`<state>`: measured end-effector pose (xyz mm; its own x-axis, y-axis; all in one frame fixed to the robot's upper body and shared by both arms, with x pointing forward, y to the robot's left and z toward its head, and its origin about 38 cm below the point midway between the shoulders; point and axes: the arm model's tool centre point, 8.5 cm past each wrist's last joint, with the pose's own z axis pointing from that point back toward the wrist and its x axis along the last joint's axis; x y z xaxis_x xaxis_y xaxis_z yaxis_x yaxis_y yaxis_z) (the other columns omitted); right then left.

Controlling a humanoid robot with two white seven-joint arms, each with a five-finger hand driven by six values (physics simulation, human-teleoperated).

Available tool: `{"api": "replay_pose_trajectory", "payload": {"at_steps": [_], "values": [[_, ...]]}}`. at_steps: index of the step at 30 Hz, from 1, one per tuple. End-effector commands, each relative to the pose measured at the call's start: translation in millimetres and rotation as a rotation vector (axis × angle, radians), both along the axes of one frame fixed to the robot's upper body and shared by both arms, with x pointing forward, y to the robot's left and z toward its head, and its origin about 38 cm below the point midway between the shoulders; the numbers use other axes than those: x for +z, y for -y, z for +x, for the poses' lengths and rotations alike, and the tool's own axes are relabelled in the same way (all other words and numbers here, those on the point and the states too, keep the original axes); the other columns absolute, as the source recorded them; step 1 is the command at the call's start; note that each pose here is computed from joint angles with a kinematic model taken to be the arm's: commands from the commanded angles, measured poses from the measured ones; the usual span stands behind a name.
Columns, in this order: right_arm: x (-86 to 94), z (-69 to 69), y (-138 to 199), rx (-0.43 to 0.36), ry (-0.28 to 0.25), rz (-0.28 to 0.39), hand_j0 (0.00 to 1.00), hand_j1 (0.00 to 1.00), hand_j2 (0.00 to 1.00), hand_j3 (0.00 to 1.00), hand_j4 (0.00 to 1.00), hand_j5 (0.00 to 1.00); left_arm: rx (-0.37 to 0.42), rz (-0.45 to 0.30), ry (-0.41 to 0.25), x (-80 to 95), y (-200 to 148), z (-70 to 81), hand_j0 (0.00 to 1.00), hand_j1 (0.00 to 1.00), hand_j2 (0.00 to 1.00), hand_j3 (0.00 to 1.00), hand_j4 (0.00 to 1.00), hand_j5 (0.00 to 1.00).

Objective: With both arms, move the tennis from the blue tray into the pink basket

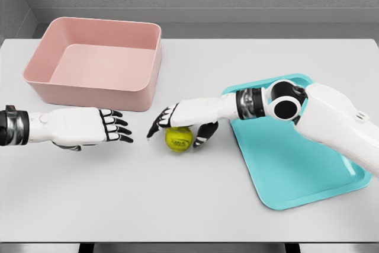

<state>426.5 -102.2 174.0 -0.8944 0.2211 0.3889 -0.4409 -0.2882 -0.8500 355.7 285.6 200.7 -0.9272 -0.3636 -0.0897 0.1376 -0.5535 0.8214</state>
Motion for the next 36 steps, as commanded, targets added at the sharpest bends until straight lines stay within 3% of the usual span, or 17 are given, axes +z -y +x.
{"api": "replay_pose_trajectory", "payload": {"at_steps": [1, 7, 9, 11, 12, 13, 14, 17, 19, 22, 25, 27, 31, 36], "values": [[7.3, 5.0, 17.4, -0.030, 0.013, 0.001, 1.00, 1.00, 1.00, 1.00, 1.00, 1.00, 0.002, -0.003, 0.001, 1.0, -0.1, 0.5, 1.00, 1.00, 1.00, 1.00, 1.00, 1.00], [72.4, 36.7, 136.2, -0.262, 0.163, -0.019, 1.00, 1.00, 1.00, 1.00, 1.00, 1.00, 0.001, -0.004, 0.010, 3.4, 0.5, 1.9, 1.00, 1.00, 1.00, 1.00, 1.00, 1.00], [100.6, 42.4, 151.3, -0.302, 0.222, 0.010, 1.00, 1.00, 1.00, 1.00, 1.00, 1.00, -0.035, -0.047, 0.035, 9.9, 21.0, 8.5, 1.00, 1.00, 1.00, 1.00, 1.00, 1.00], [113.7, 44.1, 169.2, -0.349, 0.256, 0.033, 1.00, 1.00, 1.00, 1.00, 1.00, 1.00, -0.060, -0.079, 0.035, 8.6, 35.2, 9.5, 1.00, 1.00, 1.00, 1.00, 1.00, 1.00], [121.4, 47.0, 173.5, -0.385, 0.287, 0.104, 1.00, 1.00, 1.00, 1.00, 1.00, 1.00, -0.071, -0.101, 0.039, 9.0, 41.8, 10.0, 1.00, 1.00, 1.00, 1.00, 1.00, 1.00], [113.2, 45.8, 175.4, -0.408, 0.283, 0.153, 1.00, 1.00, 1.00, 1.00, 1.00, 1.00, -0.077, -0.110, 0.038, 8.4, 44.9, 9.9, 1.00, 1.00, 1.00, 1.00, 1.00, 1.00], [113.8, 46.3, 183.8, -0.433, 0.290, 0.162, 1.00, 1.00, 1.00, 1.00, 1.00, 1.00, -0.082, -0.117, 0.040, 9.1, 48.2, 10.4, 1.00, 1.00, 1.00, 1.00, 1.00, 1.00], [119.5, 44.1, 202.7, -0.474, 0.305, 0.165, 1.00, 1.00, 1.00, 1.00, 1.00, 1.00, -0.128, -0.168, 0.054, 13.4, 73.8, 13.3, 1.00, 1.00, 1.00, 1.00, 1.00, 1.00], [109.6, 39.5, 215.3, -0.494, 0.287, 0.134, 1.00, 1.00, 1.00, 1.00, 1.00, 1.00, -0.150, -0.194, 0.051, 12.4, 86.4, 12.5, 1.00, 1.00, 1.00, 1.00, 1.00, 1.00], [109.9, 39.2, 217.9, -0.500, 0.288, 0.133, 1.00, 1.00, 1.00, 1.00, 1.00, 1.00, -0.192, -0.232, 0.027, 6.3, 108.3, 7.9, 1.00, 1.00, 1.00, 1.00, 1.00, 1.00], [107.5, 34.3, 241.2, -0.564, 0.286, 0.157, 1.00, 1.00, 1.00, 1.00, 1.00, 1.00, -0.205, -0.381, -0.006, 12.4, 118.7, 3.6, 1.00, 1.00, 1.00, 1.00, 1.00, 1.00], [110.6, 34.0, 246.8, -0.578, 0.291, 0.160, 1.00, 1.00, 1.00, 1.00, 1.00, 1.00, -0.203, -0.411, -0.027, 14.6, 120.2, 3.1, 1.00, 1.00, 1.00, 1.00, 1.00, 1.00], [106.3, 30.8, 254.4, -0.605, 0.281, 0.186, 1.00, 1.00, 1.00, 1.00, 1.00, 1.00, -0.203, -0.387, -0.032, 11.1, 119.2, 2.7, 1.00, 1.00, 1.00, 1.00, 1.00, 1.00], [106.5, 30.6, 255.0, -0.606, 0.282, 0.184, 1.00, 1.00, 1.00, 1.00, 1.00, 1.00, -0.250, -0.178, -0.053, -2.5, 121.9, 3.3, 1.00, 1.00, 1.00, 1.00, 1.00, 1.00]]}}
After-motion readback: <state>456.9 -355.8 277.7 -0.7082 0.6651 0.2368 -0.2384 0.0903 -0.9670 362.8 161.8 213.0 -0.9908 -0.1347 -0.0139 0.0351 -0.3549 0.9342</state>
